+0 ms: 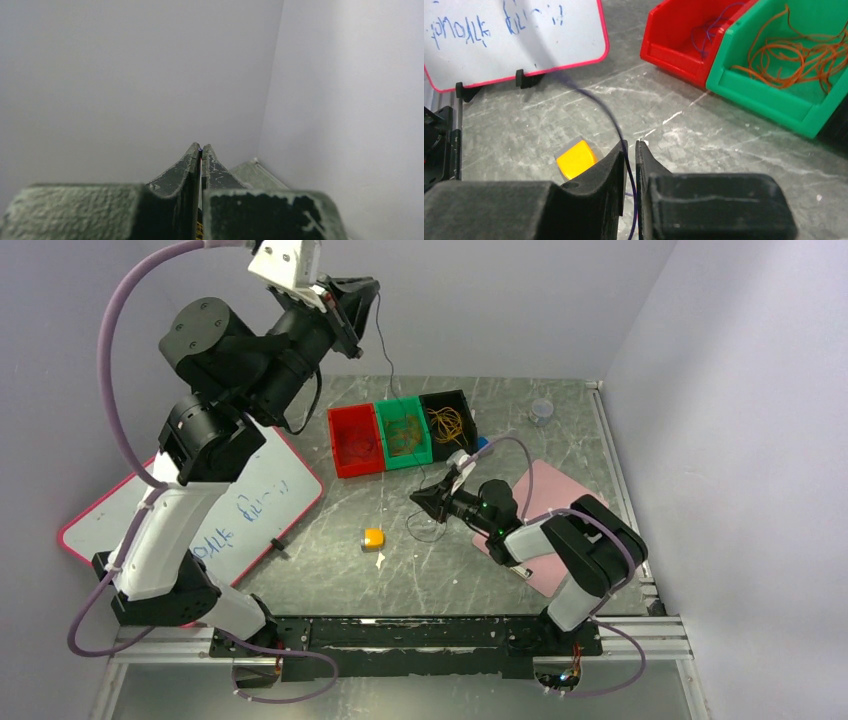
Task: Untangle the cables
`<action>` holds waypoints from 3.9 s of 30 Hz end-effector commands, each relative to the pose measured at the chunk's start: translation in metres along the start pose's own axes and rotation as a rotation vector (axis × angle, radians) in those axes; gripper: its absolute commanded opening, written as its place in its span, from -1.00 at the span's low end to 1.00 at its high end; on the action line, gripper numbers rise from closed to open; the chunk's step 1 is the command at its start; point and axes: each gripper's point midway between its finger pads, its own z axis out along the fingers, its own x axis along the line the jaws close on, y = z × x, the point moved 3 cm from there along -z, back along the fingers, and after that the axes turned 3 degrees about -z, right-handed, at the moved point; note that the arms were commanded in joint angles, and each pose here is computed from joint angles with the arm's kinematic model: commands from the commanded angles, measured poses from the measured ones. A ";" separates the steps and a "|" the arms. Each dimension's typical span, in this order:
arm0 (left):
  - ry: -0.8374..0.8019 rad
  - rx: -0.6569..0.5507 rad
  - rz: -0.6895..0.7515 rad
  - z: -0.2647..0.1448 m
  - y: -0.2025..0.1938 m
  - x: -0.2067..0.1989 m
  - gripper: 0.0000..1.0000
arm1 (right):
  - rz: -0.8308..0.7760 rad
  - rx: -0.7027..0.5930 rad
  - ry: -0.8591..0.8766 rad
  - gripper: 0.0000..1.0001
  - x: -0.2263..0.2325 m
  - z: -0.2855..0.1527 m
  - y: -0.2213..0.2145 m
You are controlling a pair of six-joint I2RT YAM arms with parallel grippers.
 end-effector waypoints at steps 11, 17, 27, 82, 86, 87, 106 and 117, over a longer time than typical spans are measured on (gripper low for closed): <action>0.110 -0.357 0.105 -0.008 0.097 0.023 -0.86 | 0.126 -0.012 -0.058 -0.69 -0.001 -0.016 -0.033; 0.153 -0.385 0.136 -0.011 0.105 0.030 -0.86 | 0.153 -0.009 -0.079 -0.79 0.000 -0.024 -0.041; 0.318 -0.025 0.173 -0.005 -0.012 0.066 -0.86 | 0.137 0.034 -0.166 -1.00 -0.002 -0.036 -0.005; 0.499 0.936 -0.385 -0.120 -0.405 0.246 -0.86 | 0.052 -0.088 -0.178 -1.00 0.024 -0.044 0.172; 0.448 0.915 -0.401 -0.100 -0.408 0.249 -0.86 | 0.025 -0.068 -0.179 -1.00 0.016 -0.026 0.176; 0.443 0.910 -0.403 -0.096 -0.409 0.250 -0.86 | 0.022 -0.067 -0.185 -1.00 0.013 -0.021 0.177; 0.453 0.830 -0.299 -0.009 -0.424 0.306 -0.86 | -0.012 -0.096 -0.273 -1.00 -0.049 0.080 0.202; 0.426 0.884 -0.315 -0.014 -0.454 0.304 -0.85 | -0.012 -0.026 -0.214 -1.00 -0.071 0.134 0.178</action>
